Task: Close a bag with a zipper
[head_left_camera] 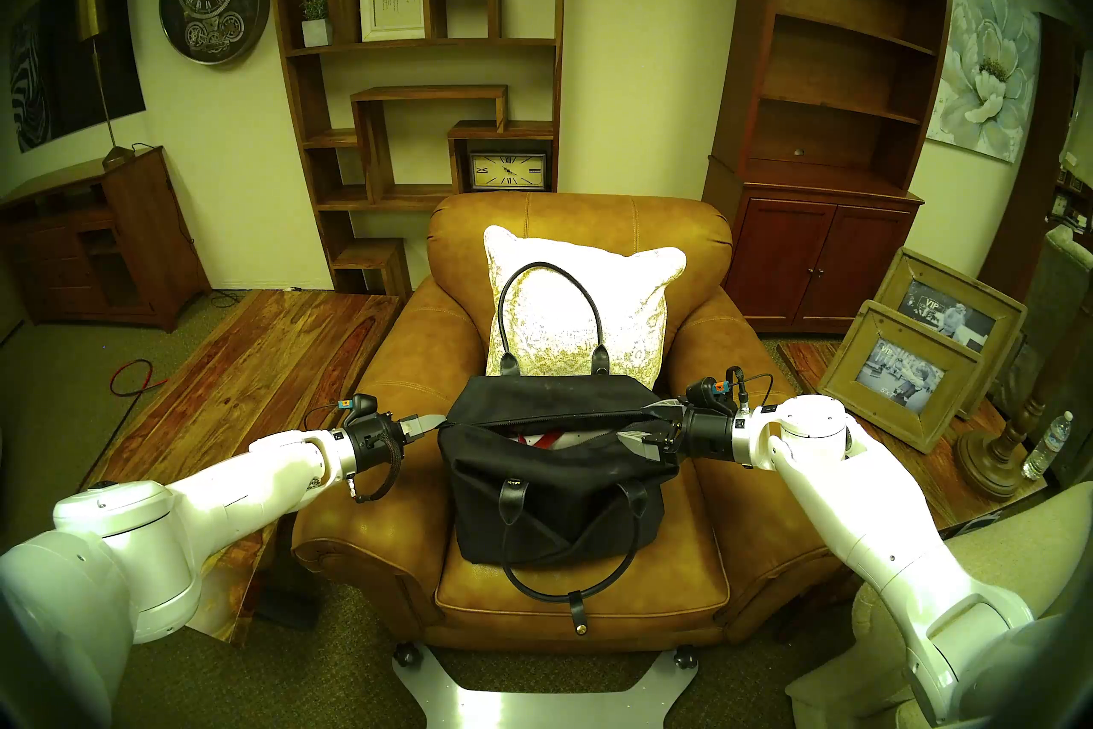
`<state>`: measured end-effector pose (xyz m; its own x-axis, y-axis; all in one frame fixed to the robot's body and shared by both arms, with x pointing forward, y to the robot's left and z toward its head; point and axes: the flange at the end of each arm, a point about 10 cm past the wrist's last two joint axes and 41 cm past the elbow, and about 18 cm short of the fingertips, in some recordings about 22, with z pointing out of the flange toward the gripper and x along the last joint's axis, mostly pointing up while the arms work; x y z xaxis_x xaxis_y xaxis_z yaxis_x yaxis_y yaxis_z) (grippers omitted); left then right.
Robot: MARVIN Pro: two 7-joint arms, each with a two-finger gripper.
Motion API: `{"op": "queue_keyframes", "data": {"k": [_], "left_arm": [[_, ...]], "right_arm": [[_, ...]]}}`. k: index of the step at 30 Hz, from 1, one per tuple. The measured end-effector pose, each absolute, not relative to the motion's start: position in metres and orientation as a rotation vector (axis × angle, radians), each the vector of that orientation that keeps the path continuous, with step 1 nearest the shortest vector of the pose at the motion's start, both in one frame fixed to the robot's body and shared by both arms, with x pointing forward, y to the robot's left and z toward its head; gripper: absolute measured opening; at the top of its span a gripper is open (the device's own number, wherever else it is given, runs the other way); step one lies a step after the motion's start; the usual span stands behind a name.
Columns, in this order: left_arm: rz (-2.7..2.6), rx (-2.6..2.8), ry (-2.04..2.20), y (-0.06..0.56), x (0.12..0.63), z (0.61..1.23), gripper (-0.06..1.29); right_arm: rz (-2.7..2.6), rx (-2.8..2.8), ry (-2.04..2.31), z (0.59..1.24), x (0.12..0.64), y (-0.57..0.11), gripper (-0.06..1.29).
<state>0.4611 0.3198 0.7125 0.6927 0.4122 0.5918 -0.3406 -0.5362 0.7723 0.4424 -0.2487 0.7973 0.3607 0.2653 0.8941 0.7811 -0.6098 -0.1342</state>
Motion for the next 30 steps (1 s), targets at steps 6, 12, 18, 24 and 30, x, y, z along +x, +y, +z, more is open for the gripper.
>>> {"op": "queue_keyframes", "data": {"k": [6, 12, 18, 24, 30], "left_arm": [[0.935, 1.898, 0.051, 0.3169, 0.4597, 0.7148, 0.05], [0.923, 1.890, 0.041, 0.3155, 0.4561, 0.7168, 0.03], [0.935, 1.887, 0.022, 0.3148, 0.4540, 0.7181, -0.02], [0.944, 1.887, 0.011, 0.3144, 0.4530, 0.7189, -0.02], [0.949, 1.891, 0.007, 0.3152, 0.4526, 0.7188, -0.02]], "right_arm": [[-1.213, -2.071, -0.904, 0.7974, 0.4425, -0.2487, 1.23], [-1.213, -2.071, -0.904, 0.7974, 0.4424, -0.2487, 1.23], [-1.213, -2.071, -0.904, 0.7974, 0.4424, -0.2487, 1.23], [-1.213, -2.071, -0.904, 0.7974, 0.4425, -0.2487, 1.23], [-1.203, -2.068, -0.908, 0.7965, 0.4417, -0.2475, 1.23]]}}
